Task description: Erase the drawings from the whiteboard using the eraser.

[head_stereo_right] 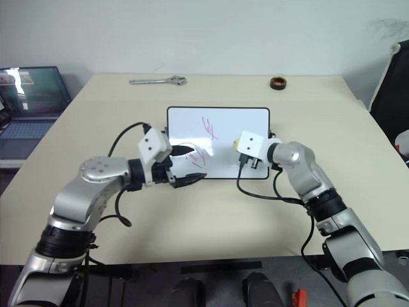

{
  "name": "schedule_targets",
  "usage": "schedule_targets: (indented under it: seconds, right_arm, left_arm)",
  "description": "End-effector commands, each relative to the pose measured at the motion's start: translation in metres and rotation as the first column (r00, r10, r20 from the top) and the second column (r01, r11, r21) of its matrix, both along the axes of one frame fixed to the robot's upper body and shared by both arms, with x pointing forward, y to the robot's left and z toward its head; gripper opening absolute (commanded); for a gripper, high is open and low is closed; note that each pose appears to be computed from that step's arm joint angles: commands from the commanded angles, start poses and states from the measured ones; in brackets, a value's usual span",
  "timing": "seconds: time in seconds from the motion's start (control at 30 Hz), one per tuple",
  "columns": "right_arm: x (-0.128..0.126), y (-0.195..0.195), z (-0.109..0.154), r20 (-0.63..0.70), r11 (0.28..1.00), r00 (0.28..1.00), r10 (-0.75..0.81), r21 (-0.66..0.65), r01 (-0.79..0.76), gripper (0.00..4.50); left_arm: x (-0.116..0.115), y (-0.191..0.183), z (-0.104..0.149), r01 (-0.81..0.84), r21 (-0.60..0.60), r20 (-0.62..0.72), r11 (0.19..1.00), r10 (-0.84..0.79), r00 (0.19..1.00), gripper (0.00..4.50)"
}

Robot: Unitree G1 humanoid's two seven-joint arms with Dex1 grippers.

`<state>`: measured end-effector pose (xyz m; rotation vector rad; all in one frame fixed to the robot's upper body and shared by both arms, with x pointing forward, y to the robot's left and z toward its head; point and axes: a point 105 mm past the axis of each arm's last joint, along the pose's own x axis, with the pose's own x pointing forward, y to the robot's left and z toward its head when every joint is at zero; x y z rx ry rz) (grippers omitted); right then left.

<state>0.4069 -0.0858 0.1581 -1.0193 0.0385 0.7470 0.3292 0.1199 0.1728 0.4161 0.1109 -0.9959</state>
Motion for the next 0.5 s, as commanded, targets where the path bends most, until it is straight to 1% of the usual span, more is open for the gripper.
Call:
schedule_targets:
  seconds: [0.03,0.07,0.13,0.23,0.37,0.5]
  right_arm:
    - [0.025,-0.031,0.018,0.125,0.980,0.972,-0.197,0.031,0.195,1.19]
    - [0.028,-0.033,0.026,0.154,0.975,0.963,-0.220,0.052,0.214,1.19]
    - [0.031,-0.034,0.032,0.178,0.972,0.956,-0.234,0.070,0.225,1.19]
    - [0.024,-0.032,0.015,0.112,0.982,0.975,-0.190,0.008,0.190,1.19]
    - [0.004,-0.025,-0.014,-0.019,0.993,0.997,-0.081,-0.089,0.079,1.19]
    - [-0.014,-0.016,-0.026,-0.091,0.989,0.996,0.007,-0.143,-0.021,1.19]
  left_arm:
    - [-0.001,-0.001,0.008,0.016,-0.002,0.034,1.000,-0.016,0.999,4.50]
    - [-0.002,-0.001,0.007,0.018,0.000,0.031,1.000,-0.018,0.999,4.50]
    - [-0.004,0.000,0.006,0.023,0.003,0.023,1.000,-0.023,0.999,4.50]
    - [-0.005,0.001,0.005,0.017,0.001,0.018,1.000,-0.017,1.000,4.50]
    - [-0.007,0.004,0.003,0.009,0.003,0.011,1.000,-0.009,1.000,4.50]
    - [-0.008,0.006,0.002,0.004,0.006,0.007,1.000,-0.004,1.000,4.50]
